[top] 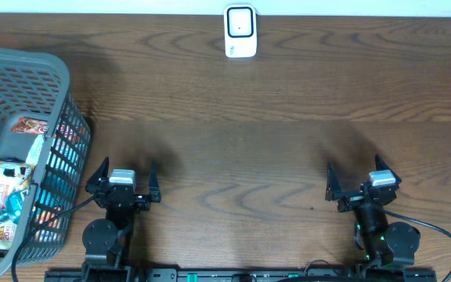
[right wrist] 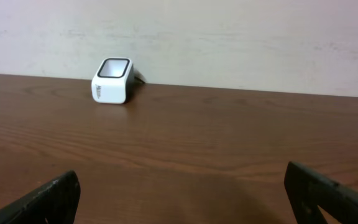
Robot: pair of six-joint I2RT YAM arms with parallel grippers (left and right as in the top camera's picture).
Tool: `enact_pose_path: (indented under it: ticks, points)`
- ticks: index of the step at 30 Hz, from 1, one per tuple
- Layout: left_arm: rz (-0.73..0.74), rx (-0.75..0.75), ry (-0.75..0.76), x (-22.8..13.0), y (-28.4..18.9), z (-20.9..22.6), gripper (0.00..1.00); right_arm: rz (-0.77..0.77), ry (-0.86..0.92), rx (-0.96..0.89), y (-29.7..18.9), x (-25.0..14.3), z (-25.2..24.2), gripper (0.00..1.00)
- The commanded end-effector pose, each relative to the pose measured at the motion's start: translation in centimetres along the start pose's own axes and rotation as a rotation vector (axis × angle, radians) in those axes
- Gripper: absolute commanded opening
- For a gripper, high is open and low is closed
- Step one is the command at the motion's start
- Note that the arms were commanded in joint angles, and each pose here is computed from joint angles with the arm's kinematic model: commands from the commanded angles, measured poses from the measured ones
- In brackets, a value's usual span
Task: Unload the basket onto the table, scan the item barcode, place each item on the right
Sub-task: 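Raise the left gripper and swing it toward the grey basket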
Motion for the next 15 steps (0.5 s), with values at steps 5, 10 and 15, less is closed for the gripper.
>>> enact_pose_path:
  ticks: [5,10,15]
  points:
    - [0.051,0.023,0.004,-1.11,0.08,0.07,0.98,0.0,-0.001,-0.001,0.01,-0.11,0.03,0.99]
    - [0.052,0.023,0.004,-1.12,0.08,0.07,0.98,0.0,-0.001,-0.001,0.01,-0.11,0.02,0.99]
    - [0.051,0.023,0.004,-1.11,0.08,0.07,0.98,0.0,-0.001,-0.001,0.01,-0.11,0.02,0.99]
Point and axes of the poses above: each gripper's point midway between its finger pads, its own y axis out along the fingers, its own z axis along the line the jaws close on, x = y × z, the point moved 10 cm from there along -y, back along the fingers, and after that the axes turned 1 degree about y, right-handed, at the moved point
